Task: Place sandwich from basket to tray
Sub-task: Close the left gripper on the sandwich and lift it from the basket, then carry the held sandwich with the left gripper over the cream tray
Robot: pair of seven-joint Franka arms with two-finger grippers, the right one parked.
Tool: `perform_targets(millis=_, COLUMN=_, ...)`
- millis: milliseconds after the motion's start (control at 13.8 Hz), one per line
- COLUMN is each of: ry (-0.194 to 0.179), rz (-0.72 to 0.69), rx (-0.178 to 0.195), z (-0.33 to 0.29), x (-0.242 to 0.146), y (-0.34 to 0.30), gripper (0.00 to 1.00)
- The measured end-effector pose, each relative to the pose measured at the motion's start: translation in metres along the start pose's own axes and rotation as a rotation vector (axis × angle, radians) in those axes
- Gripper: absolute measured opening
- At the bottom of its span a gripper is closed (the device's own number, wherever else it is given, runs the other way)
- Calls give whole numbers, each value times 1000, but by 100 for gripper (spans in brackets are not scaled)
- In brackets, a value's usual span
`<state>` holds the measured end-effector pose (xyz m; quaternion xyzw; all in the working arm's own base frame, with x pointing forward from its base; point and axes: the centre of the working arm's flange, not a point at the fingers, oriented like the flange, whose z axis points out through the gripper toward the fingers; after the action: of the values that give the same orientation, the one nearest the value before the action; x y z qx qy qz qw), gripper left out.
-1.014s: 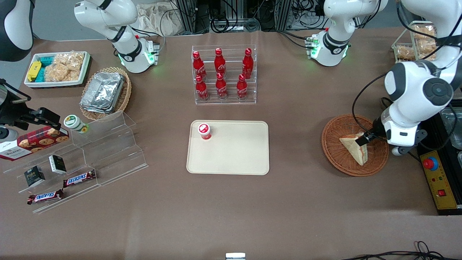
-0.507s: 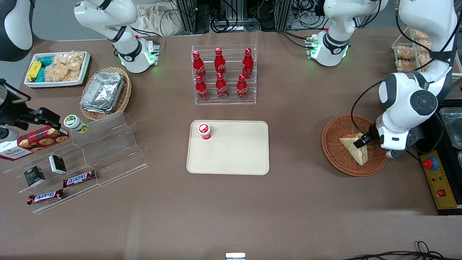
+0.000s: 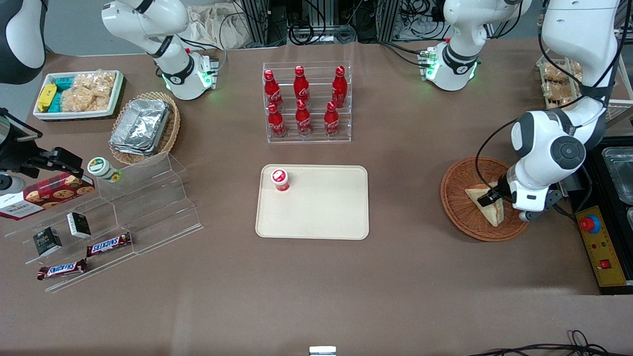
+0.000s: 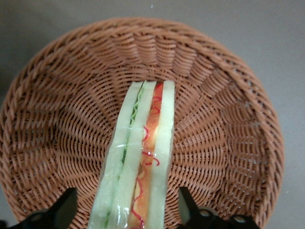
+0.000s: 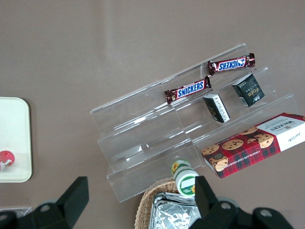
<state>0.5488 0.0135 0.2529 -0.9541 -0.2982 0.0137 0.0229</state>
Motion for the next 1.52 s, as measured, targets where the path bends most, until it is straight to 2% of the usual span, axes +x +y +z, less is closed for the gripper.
perform_targets(millis=290, ry=-2, rz=-7, rx=-1, z=4, x=1, y=1, gripper=48)
perform_targets(millis=435, ry=16, rz=-6, rx=-11, z=-5, x=6, y=5, gripper=37)
perform_targets(millis=652, ry=40, rz=10, rx=-21, z=-37, x=18, y=14, gripper=33)
perform_targets(millis=797, ry=39, rz=60, rx=-11, z=-79, x=21, y=26, gripper=24)
perform_targets(millis=870, ry=32, rz=91, rx=-2, z=-106, x=19, y=37, gripper=19)
perform_targets(millis=1087, ry=-9, rz=217, rx=29, z=-201, x=-4, y=86, gripper=19)
perform_targets(millis=1159, ry=-15, rz=301, rx=26, z=-228, x=-15, y=105, gripper=19)
perform_targets(millis=1304, ry=-12, rz=478, rx=-10, z=-259, x=-37, y=145, gripper=19)
perform_targets(millis=1377, ry=-15, rz=538, rx=-33, z=-262, x=-50, y=168, gripper=19)
perform_targets(millis=1522, ry=-46, rz=599, rx=-58, z=-249, x=-83, y=216, gripper=19)
